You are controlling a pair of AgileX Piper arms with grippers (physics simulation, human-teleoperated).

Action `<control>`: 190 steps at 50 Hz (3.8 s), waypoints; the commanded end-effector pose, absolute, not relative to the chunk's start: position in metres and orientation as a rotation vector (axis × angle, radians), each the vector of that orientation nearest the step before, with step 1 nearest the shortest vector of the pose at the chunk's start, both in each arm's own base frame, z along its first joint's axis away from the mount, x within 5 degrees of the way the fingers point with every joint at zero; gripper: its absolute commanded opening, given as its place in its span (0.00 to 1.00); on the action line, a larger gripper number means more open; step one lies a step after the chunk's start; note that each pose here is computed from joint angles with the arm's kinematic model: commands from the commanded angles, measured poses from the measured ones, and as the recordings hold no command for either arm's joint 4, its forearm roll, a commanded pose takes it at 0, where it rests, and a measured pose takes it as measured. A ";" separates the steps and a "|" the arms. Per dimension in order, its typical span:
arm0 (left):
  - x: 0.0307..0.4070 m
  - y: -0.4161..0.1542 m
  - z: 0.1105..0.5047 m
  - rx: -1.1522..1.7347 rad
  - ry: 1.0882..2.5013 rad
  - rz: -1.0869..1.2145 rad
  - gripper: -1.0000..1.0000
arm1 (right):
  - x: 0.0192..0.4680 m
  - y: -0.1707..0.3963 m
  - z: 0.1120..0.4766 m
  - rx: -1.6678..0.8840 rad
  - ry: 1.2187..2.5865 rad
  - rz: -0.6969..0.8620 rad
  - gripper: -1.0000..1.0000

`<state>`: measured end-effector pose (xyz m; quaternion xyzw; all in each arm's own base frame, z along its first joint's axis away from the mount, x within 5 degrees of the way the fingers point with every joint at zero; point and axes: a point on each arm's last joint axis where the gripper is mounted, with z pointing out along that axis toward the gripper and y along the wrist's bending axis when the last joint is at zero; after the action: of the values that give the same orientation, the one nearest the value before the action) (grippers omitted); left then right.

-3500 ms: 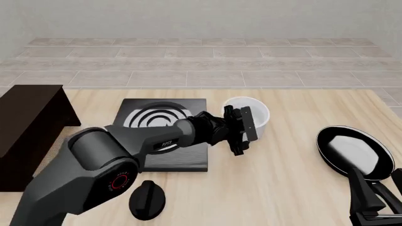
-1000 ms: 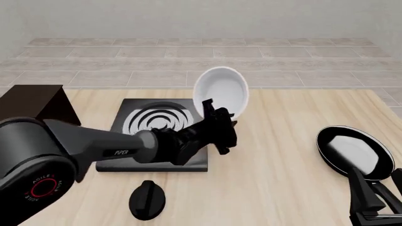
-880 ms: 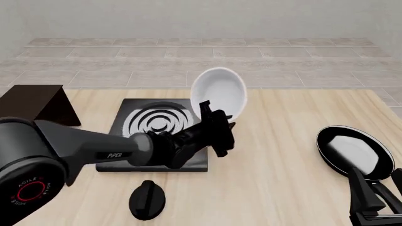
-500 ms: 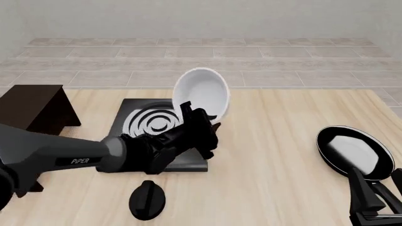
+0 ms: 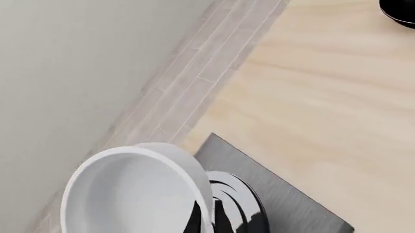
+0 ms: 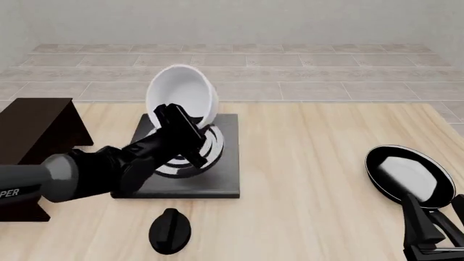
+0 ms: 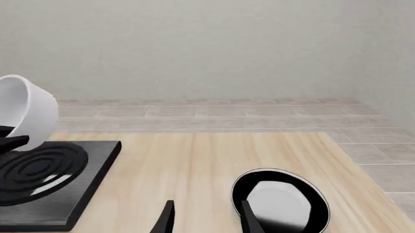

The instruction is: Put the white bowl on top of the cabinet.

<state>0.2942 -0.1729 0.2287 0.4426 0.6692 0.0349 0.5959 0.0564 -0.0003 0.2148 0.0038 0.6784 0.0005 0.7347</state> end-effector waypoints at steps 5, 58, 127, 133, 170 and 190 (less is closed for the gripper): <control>0.299 -0.125 0.250 0.893 1.645 0.142 0.00 | 0.056 0.000 0.215 0.008 1.491 0.001 1.00; 0.246 -0.002 0.323 0.505 1.893 0.335 0.00 | 0.056 0.000 0.215 0.008 1.491 0.001 1.00; 0.334 0.107 0.290 0.132 2.188 0.423 0.00 | 0.056 0.000 0.215 0.008 1.491 0.001 1.00; 0.334 0.104 0.285 0.146 2.196 0.418 0.00 | 0.056 0.000 0.215 0.008 1.491 0.001 1.00; 0.327 0.102 0.318 0.179 2.141 0.456 1.00 | 0.056 0.000 0.215 0.008 1.491 0.001 1.00; 0.298 0.087 0.383 0.181 2.003 0.483 1.00 | 0.056 0.000 0.215 0.008 1.491 0.001 1.00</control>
<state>0.3148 0.0941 0.3515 0.0770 0.8527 0.1923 0.4796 0.0564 -0.0003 0.2148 0.0038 0.6783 0.0005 0.7347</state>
